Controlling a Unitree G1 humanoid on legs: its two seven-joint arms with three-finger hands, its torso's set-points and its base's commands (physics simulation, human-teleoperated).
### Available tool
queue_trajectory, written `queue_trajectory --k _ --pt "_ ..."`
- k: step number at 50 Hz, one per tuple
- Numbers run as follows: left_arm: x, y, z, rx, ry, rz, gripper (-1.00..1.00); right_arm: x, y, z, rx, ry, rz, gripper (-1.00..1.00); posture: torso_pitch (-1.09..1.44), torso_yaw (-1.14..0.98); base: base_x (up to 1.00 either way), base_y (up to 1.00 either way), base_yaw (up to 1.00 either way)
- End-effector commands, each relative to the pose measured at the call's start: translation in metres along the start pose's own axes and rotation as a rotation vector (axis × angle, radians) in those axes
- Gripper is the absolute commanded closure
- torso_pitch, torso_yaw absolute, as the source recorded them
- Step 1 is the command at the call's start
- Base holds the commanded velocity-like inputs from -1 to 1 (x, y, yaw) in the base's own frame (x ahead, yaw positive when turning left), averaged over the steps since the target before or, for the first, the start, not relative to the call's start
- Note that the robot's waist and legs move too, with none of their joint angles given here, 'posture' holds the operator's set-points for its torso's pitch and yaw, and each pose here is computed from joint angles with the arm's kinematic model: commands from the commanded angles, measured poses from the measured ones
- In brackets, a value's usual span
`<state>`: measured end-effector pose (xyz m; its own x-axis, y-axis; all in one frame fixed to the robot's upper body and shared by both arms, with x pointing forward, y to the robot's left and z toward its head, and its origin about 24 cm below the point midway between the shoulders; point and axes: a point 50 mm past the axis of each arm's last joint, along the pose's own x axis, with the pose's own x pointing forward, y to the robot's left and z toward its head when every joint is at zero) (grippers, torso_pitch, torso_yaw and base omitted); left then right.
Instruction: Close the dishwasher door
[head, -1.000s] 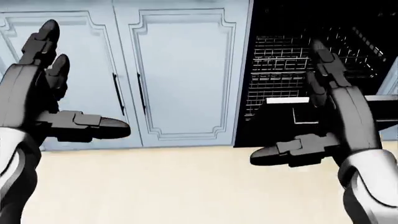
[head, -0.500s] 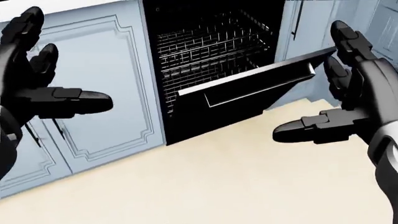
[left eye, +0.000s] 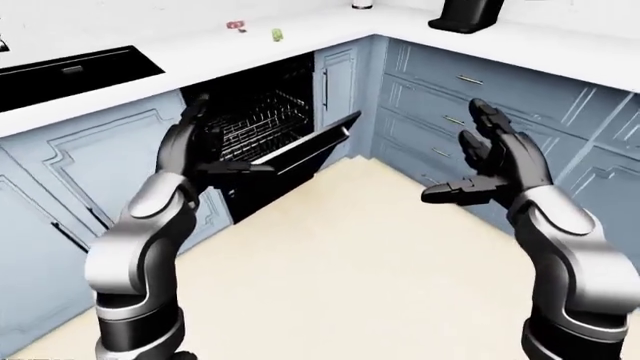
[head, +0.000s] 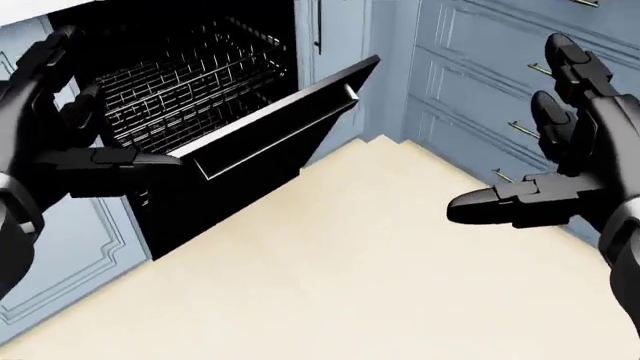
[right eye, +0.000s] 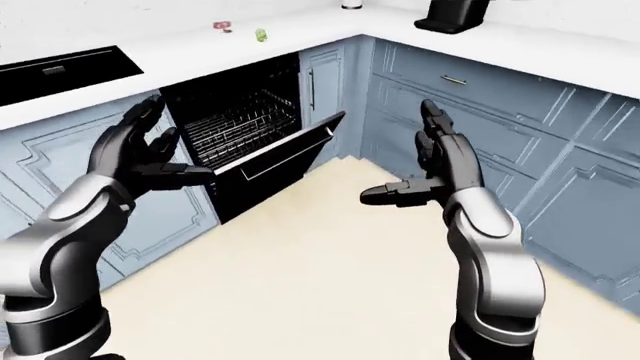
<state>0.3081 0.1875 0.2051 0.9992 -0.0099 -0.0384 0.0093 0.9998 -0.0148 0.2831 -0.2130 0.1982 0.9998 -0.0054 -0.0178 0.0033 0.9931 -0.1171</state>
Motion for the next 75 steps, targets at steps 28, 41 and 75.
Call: queue_trajectory --k 28,41,75 --pt "-0.004 0.008 0.019 0.009 -0.101 0.047 -1.0 -0.004 0.002 0.025 -0.029 -0.144 0.013 -1.0 0.0 0.0 0.32 0.71 0.0" --pt "-0.003 0.008 0.017 0.013 -0.103 0.045 -1.0 -0.007 0.007 0.028 -0.015 -0.144 0.04 -1.0 0.0 0.0 0.98 0.13 0.0" --pt "-0.004 0.008 0.016 0.016 -0.102 0.041 -1.0 -0.007 0.009 0.028 0.009 -0.144 0.058 -1.0 0.0 0.0 0.03 -0.56 0.0"
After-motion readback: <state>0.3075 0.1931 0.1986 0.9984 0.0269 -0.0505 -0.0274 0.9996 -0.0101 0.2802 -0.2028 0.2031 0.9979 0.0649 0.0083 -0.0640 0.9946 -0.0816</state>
